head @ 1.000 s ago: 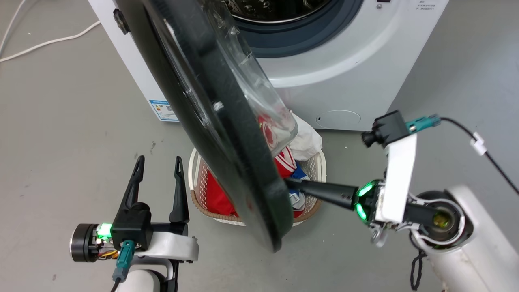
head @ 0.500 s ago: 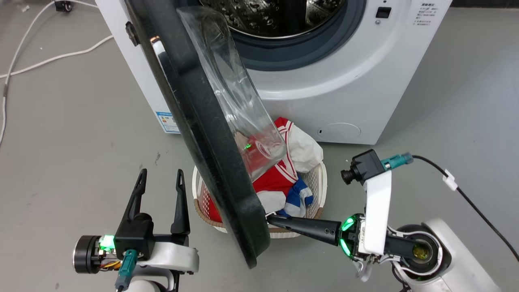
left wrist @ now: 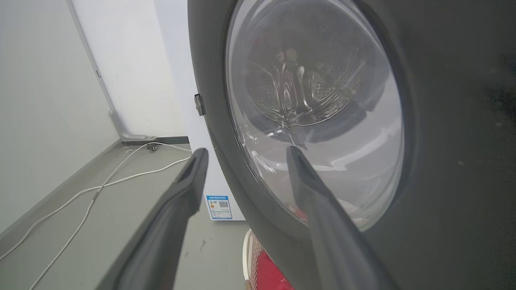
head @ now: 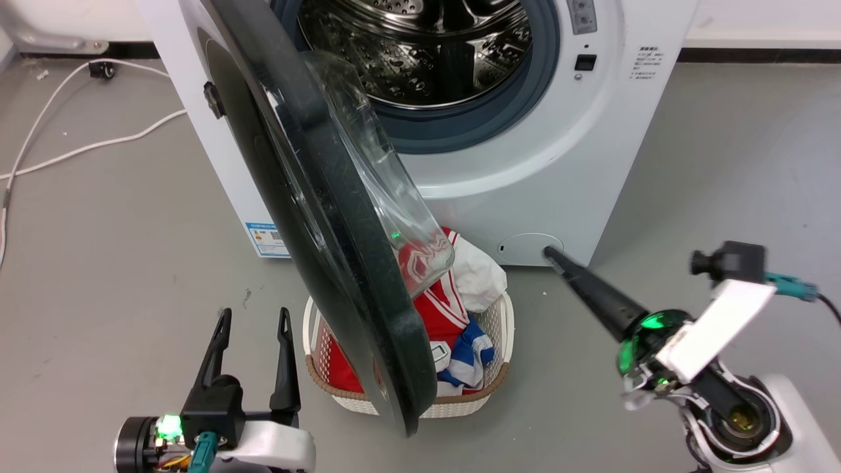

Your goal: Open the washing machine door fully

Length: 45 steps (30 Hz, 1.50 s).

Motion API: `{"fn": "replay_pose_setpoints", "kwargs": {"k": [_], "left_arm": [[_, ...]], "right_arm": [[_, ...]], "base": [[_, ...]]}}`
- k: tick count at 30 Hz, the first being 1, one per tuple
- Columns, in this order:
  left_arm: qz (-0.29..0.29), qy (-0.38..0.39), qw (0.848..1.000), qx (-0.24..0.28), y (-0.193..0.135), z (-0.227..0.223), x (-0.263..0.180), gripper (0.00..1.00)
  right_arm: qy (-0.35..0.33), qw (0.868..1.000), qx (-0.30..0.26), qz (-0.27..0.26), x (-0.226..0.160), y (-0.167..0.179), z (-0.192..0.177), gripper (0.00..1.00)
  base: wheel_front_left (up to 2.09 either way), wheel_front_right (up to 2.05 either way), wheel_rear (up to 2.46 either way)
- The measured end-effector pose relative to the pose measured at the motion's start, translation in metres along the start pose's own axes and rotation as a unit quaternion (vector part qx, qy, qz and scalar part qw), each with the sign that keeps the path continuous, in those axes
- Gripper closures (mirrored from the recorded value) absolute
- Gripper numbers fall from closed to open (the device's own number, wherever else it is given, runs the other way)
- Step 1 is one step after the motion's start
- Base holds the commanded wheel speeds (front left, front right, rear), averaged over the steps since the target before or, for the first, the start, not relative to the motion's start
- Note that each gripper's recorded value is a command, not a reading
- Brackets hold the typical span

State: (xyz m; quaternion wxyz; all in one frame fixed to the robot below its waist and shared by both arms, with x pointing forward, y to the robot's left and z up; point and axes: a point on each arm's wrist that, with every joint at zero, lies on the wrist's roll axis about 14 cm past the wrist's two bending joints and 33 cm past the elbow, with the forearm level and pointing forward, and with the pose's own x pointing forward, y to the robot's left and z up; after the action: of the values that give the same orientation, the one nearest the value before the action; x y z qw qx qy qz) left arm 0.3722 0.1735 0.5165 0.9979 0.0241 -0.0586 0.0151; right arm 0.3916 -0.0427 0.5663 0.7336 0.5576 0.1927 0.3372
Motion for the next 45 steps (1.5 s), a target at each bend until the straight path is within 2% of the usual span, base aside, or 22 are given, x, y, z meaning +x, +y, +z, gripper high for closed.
{"fn": "replay_pose_setpoints", "kwargs": {"k": [5,7,9,12,14,18,22,26,27,29,30,31,35,43,45], "left_arm": [[-0.001,-0.003,1.000,-0.001,-0.001,0.002,-0.004,0.00],[-0.001,-0.004,1.000,0.000,0.000,0.003,-0.006,0.00],[-0.002,-0.004,1.000,0.000,0.000,0.004,-0.008,0.00],[-0.003,-0.009,1.000,-0.001,-0.001,0.007,-0.010,0.00],[-0.004,-0.008,1.000,-0.001,-0.002,0.007,-0.014,0.00],[-0.006,-0.014,1.000,-0.001,-0.002,0.011,-0.014,0.00],[-0.005,-0.017,1.000,-0.002,-0.002,0.013,-0.015,0.00],[-0.004,-0.018,1.000,-0.002,-0.001,0.014,-0.017,0.00],[-0.003,-0.018,1.000,-0.001,-0.001,0.014,-0.018,0.00],[-0.002,-0.018,1.000,-0.001,0.000,0.014,-0.019,0.00],[-0.001,-0.017,1.000,-0.001,0.001,0.013,-0.020,0.00],[0.000,-0.017,1.000,-0.001,0.001,0.013,-0.021,0.00],[0.002,-0.019,1.000,-0.001,0.003,0.015,-0.023,0.00],[0.006,-0.020,1.000,-0.001,0.005,0.016,-0.026,0.00],[0.007,-0.020,1.000,-0.001,0.006,0.015,-0.026,0.00]], "right_arm": [[-0.135,0.990,-0.048,-0.006,-0.023,0.009,0.045,1.00],[-0.184,0.980,-0.075,-0.018,-0.035,0.008,0.058,1.00],[-0.226,0.965,-0.131,-0.036,-0.046,0.008,0.069,1.00],[-0.278,0.933,-0.224,-0.047,-0.061,0.016,0.078,1.00],[-0.306,0.904,-0.294,-0.059,-0.074,0.017,0.081,1.00],[-0.290,0.860,-0.410,-0.092,-0.083,0.010,0.076,1.00],[-0.295,0.804,-0.502,-0.116,-0.091,0.018,0.079,1.00],[-0.289,0.775,-0.541,-0.153,-0.102,0.009,0.071,1.00],[-0.281,0.766,-0.556,-0.161,-0.103,0.007,0.069,0.95],[-0.283,0.760,-0.557,-0.179,-0.110,0.000,0.067,0.63],[-0.278,0.759,-0.557,-0.188,-0.112,-0.004,0.063,0.25],[-0.268,0.755,-0.565,-0.194,-0.114,-0.008,0.059,0.00],[-0.257,0.747,-0.574,-0.215,-0.121,-0.016,0.052,0.00],[-0.249,0.748,-0.567,-0.238,-0.133,-0.028,0.043,0.00],[-0.250,0.753,-0.559,-0.240,-0.135,-0.030,0.042,0.00]], "base": [[0.00,0.00,0.00],[0.00,0.00,0.00],[0.00,0.00,0.00],[0.00,0.00,0.00],[0.00,0.00,0.00],[0.00,0.00,0.00],[0.00,0.00,0.00],[0.00,0.00,0.00],[0.00,0.00,0.00],[0.00,0.00,0.00],[0.00,0.00,0.00],[0.00,0.00,0.00],[0.00,0.00,0.00],[0.00,0.00,0.00],[0.00,0.00,0.00]]}}
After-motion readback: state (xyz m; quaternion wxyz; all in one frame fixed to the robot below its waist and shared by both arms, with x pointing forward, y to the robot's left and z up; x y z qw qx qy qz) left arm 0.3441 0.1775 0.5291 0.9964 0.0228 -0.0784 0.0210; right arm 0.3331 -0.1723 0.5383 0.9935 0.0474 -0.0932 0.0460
